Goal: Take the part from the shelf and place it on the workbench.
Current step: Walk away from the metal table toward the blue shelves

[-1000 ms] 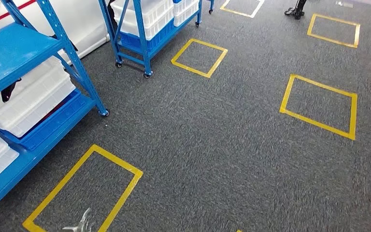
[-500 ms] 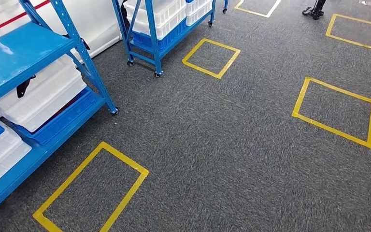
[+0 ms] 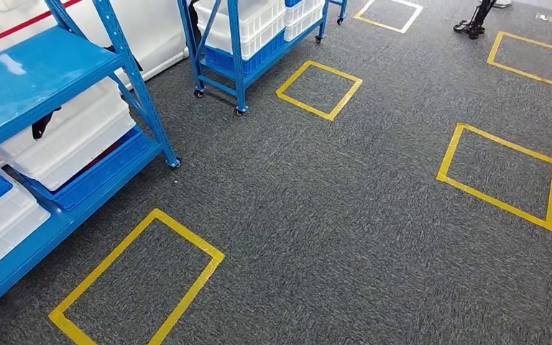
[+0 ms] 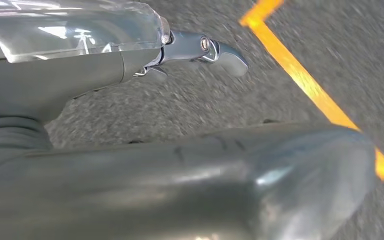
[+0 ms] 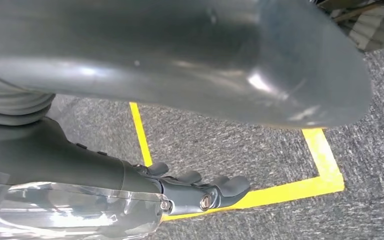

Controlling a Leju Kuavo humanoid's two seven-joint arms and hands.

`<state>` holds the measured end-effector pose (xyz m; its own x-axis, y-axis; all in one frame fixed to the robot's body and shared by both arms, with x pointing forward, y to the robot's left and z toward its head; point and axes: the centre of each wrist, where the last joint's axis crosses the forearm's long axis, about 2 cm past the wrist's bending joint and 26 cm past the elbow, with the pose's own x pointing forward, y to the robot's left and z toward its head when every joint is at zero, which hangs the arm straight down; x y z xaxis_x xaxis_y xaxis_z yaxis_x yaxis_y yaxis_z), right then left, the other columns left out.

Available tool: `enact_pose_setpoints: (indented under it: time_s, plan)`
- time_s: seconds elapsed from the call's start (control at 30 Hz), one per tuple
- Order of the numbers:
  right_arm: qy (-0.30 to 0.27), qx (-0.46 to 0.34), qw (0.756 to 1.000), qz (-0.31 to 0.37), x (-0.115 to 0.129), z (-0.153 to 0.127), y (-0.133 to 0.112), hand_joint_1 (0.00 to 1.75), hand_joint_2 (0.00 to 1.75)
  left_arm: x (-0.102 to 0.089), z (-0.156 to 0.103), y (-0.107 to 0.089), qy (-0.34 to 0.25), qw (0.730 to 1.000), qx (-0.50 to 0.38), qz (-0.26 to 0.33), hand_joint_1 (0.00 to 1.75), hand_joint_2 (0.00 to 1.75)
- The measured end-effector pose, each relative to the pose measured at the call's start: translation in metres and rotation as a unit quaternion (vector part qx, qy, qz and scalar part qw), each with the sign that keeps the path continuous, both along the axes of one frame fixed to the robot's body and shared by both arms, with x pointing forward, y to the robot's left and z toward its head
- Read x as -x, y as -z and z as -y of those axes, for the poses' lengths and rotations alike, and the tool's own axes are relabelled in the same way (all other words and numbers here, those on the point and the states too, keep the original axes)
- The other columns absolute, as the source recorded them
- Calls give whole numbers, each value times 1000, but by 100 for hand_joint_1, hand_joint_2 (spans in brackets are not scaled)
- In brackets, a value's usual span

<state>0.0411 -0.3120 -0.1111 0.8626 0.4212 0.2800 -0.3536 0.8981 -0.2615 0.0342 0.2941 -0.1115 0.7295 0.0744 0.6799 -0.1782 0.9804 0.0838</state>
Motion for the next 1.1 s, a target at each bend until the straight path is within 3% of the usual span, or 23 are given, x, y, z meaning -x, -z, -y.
enact_pose_setpoints:
  time_s: [0.2,0.47,1.1]
  plan:
    - [-13,16,1000,1,-1,4,0,0,0,8,7,1,-23,999,8,-27,0,0]
    - [-30,18,999,-2,-13,4,-2,0,0,3,11,1,-34,999,11,-24,0,0]
    - [-24,16,1000,-9,-10,3,-1,0,0,-3,13,0,-28,999,20,-11,0,0]
